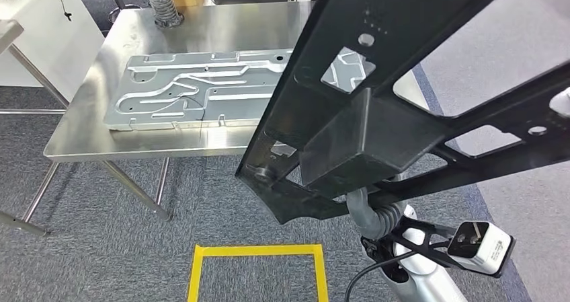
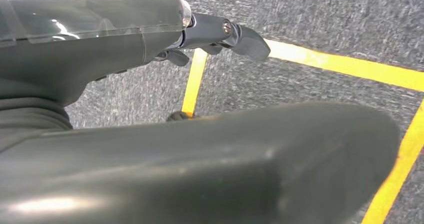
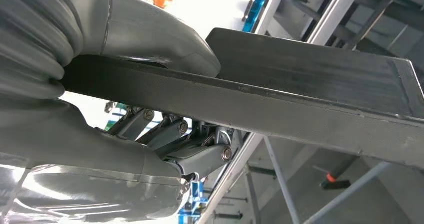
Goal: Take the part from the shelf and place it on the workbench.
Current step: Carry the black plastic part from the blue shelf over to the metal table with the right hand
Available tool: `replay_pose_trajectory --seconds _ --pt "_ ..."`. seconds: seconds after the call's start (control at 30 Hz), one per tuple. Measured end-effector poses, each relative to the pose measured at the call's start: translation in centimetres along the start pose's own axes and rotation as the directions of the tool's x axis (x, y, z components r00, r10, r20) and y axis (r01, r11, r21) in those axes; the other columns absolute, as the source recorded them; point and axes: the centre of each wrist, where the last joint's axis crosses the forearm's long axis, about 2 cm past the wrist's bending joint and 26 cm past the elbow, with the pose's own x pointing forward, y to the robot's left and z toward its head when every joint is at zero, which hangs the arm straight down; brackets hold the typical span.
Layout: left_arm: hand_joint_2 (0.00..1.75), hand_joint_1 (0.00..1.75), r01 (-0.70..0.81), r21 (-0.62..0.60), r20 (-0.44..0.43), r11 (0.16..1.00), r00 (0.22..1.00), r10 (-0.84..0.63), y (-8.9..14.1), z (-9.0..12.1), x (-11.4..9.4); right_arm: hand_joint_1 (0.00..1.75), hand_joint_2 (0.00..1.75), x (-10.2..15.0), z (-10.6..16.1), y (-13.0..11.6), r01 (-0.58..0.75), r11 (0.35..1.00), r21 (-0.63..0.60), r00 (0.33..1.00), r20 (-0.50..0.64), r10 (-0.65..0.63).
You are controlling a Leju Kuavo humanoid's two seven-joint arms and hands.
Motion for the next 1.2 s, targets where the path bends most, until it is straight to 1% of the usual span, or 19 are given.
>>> replay_pose_trajectory --seconds 0.4,0.57,0.77,0.83,0.93,1.03,1.1,1.17,1.2 --pt "0.0 0.0 0.006 0.009 -0.006 1.0 1.0 -0.006 0.3 0.0 0.0 1.75 1.75 1.0 0.6 0.0 -0.002 1.0 0.015 1.0 0.005 0.002" --pt "0.0 0.0 0.008 0.012 -0.008 1.0 1.0 -0.008 0.3 0.0 -0.1 1.75 1.75 1.4 1.3 0.2 -0.001 1.0 0.022 1.0 -0.008 0.001" --pt "0.0 0.0 0.01 0.018 -0.006 1.0 1.0 -0.009 0.3 0.0 0.1 1.75 1.75 2.0 1.3 0.5 -0.034 0.999 0.001 0.999 0.005 0.034" --pt "0.0 0.0 0.01 0.019 -0.004 1.0 1.0 -0.01 0.3 -0.1 0.1 1.75 1.75 2.4 1.1 0.3 -0.076 0.997 -0.02 0.997 0.018 0.076" --pt "0.0 0.0 0.009 0.018 0.002 1.0 1.0 -0.009 0.2 -0.1 0.3 1.75 1.75 2.9 0.7 0.0 -0.173 0.983 -0.053 0.984 0.03 0.175" --pt "0.0 0.0 0.009 0.02 0.005 1.0 1.0 -0.01 0.4 -0.1 0.2 1.75 1.75 3.1 0.7 -0.7 -0.317 0.942 -0.114 0.948 -0.016 0.317" --pt "0.0 0.0 0.009 0.015 0.006 1.0 1.0 -0.009 0.5 -0.1 0.2 1.75 1.75 2.6 0.3 -2.3 -0.427 0.892 -0.151 0.904 -0.072 0.421" --pt "0.0 0.0 0.007 0.009 0.01 1.0 1.0 -0.007 0.5 -0.2 0.3 1.75 1.75 1.4 -0.3 -5.4 -0.548 0.823 -0.15 0.836 -0.144 0.53" --pt "0.0 0.0 0.006 0.006 0.013 1.0 1.0 -0.007 0.5 -0.2 0.5 1.75 1.75 0.7 -0.6 -7.5 -0.62 0.773 -0.132 0.782 -0.188 0.595"
